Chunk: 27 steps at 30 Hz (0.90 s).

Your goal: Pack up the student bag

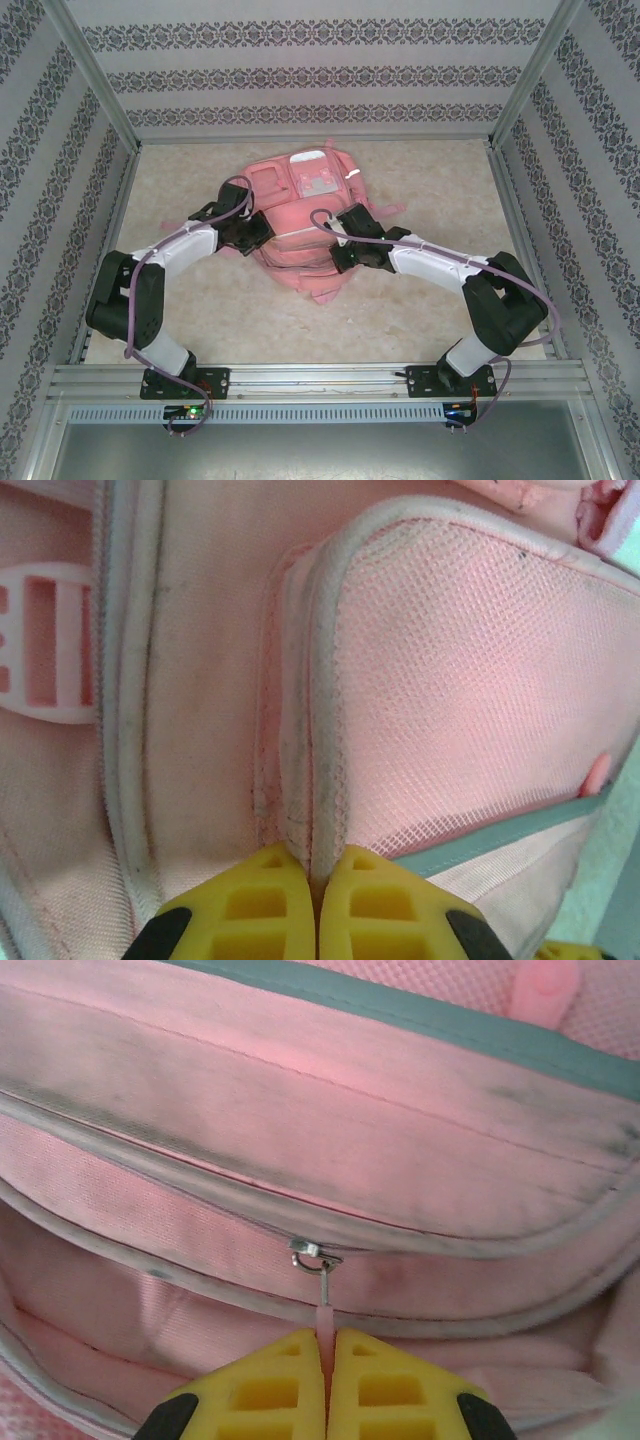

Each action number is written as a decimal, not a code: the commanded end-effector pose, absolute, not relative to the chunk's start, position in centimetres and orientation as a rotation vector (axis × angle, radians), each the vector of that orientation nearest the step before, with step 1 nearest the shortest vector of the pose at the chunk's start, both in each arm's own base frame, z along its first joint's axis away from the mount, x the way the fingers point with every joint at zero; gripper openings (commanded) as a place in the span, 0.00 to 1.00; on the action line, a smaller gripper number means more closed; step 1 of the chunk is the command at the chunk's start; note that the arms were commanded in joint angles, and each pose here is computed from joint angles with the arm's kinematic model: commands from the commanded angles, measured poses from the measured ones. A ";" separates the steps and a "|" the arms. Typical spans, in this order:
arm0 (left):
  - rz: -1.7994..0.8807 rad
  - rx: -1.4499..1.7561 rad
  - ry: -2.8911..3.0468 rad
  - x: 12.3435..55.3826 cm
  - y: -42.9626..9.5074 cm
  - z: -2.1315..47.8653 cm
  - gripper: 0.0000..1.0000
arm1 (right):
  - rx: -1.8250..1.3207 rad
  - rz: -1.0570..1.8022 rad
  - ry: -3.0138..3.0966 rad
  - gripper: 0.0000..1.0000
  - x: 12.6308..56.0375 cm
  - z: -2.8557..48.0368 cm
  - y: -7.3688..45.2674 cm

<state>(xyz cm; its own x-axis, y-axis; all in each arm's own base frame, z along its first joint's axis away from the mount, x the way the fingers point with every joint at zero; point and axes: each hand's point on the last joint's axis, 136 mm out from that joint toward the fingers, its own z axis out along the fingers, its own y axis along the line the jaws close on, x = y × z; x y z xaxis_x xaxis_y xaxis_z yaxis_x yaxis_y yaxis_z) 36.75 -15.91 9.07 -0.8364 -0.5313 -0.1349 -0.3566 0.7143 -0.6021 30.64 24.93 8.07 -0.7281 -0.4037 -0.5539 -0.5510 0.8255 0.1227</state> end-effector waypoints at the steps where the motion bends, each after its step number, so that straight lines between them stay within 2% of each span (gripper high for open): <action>1: -0.805 -0.650 2.686 37.6 -13.4 8.5 0.00 | -0.724 0.347 2.542 0.00 29.4 7.5 23.3; 6: -0.853 -0.589 2.703 40.0 -11.8 8.6 0.00 | -0.792 0.465 2.525 0.00 28.1 7.7 25.7; 10: -0.744 -0.459 2.752 42.6 -10.0 8.9 0.00 | -0.838 0.542 2.513 0.00 27.2 8.1 28.0; 15: -0.932 -0.403 2.785 45.4 -11.6 9.7 0.33 | -0.871 0.651 2.496 0.00 26.7 8.3 31.1; 17: -0.966 -0.403 2.748 45.6 -11.9 11.0 0.39 | -0.874 0.690 2.493 0.00 26.9 8.3 32.3; 21: -0.816 -0.512 2.738 43.0 -9.7 12.2 0.47 | -0.904 0.715 2.473 0.00 27.1 8.5 34.2; 27: -0.893 -0.772 2.708 36.8 -11.5 10.7 0.48 | -0.933 0.747 2.475 0.00 26.6 8.2 35.6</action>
<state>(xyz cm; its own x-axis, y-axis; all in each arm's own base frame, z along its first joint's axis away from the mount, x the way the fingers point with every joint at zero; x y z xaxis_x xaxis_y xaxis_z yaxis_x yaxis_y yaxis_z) 38.09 -10.41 11.13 -0.8901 -0.4520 -0.0585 -0.3381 0.7409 -0.5803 27.54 34.09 7.70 -0.7029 -0.4762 -0.5283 -0.6769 0.6759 0.2914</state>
